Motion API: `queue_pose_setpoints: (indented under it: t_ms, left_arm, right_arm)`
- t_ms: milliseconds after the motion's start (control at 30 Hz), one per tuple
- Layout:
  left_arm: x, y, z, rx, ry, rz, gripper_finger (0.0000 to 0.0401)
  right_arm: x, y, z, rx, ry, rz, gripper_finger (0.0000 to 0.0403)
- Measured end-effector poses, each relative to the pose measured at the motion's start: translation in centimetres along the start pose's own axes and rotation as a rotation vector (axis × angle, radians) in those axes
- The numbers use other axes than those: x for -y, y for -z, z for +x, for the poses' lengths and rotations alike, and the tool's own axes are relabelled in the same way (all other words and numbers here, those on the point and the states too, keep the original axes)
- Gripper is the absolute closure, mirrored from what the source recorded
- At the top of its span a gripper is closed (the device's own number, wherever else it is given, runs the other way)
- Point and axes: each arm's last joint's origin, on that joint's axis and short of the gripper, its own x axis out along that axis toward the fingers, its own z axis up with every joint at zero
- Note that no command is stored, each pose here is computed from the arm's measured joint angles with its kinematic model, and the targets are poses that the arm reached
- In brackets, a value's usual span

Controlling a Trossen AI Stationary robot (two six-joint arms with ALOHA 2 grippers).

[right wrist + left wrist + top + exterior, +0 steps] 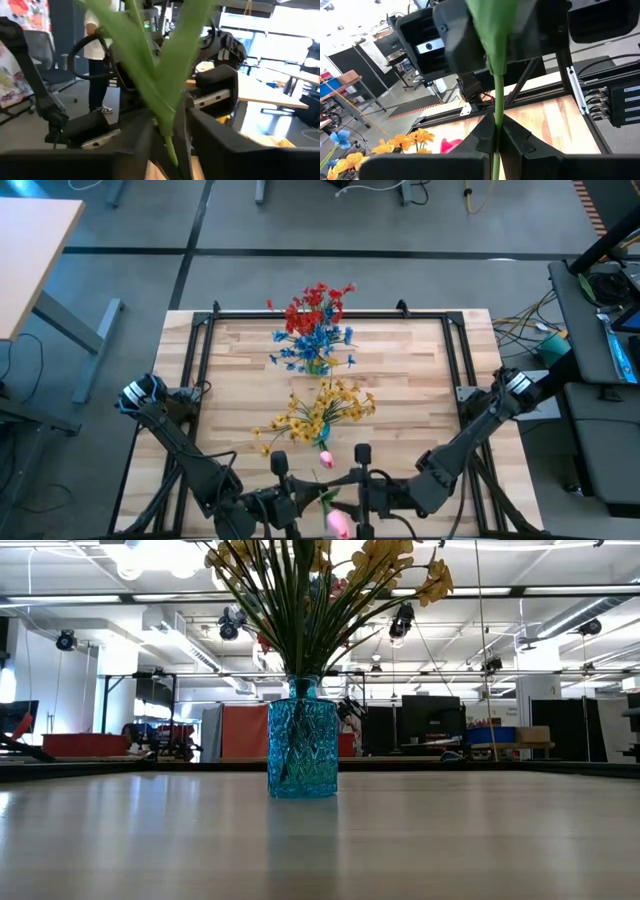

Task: Sort flowers into vase by color
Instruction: Put the pink flower into the blue vase

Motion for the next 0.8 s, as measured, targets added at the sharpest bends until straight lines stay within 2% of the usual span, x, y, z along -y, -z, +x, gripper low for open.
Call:
queue_pose_setpoints:
  t_ms: [100, 133, 367, 467, 600, 800]
  left_arm:
    - [0.0, -0.01, 0.0, 0.0, 0.0, 0.0, 0.0401]
    - [0.0, -0.03, -0.01, 0.002, 0.004, 0.001, 0.0401]
    - [-0.01, -0.09, -0.02, 0.005, 0.003, -0.012, 0.0399]
    - [-0.04, -0.09, 0.0, 0.004, -0.002, -0.022, 0.0381]
    - [0.02, -0.02, -0.01, 0.002, 0.011, -0.014, 0.0337]
    - [0.01, -0.16, -0.52, 0.0, 0.013, 0.041, 0.0246]
  right_arm:
    - [-0.06, -0.08, 0.07, 0.015, -0.045, -0.005, 0.0367]
    - [-0.02, -0.12, 0.11, 0.021, -0.054, -0.002, 0.0376]
    - [0.14, -0.14, 0.28, 0.027, -0.067, 0.008, 0.0391]
    - [0.15, -0.12, 0.29, 0.028, -0.07, 0.0, 0.0392]
    - [0.14, -0.1, 0.29, 0.03, -0.074, -0.015, 0.0393]
    - [0.45, 0.72, -0.37, 0.044, -0.083, -0.013, 0.0393]
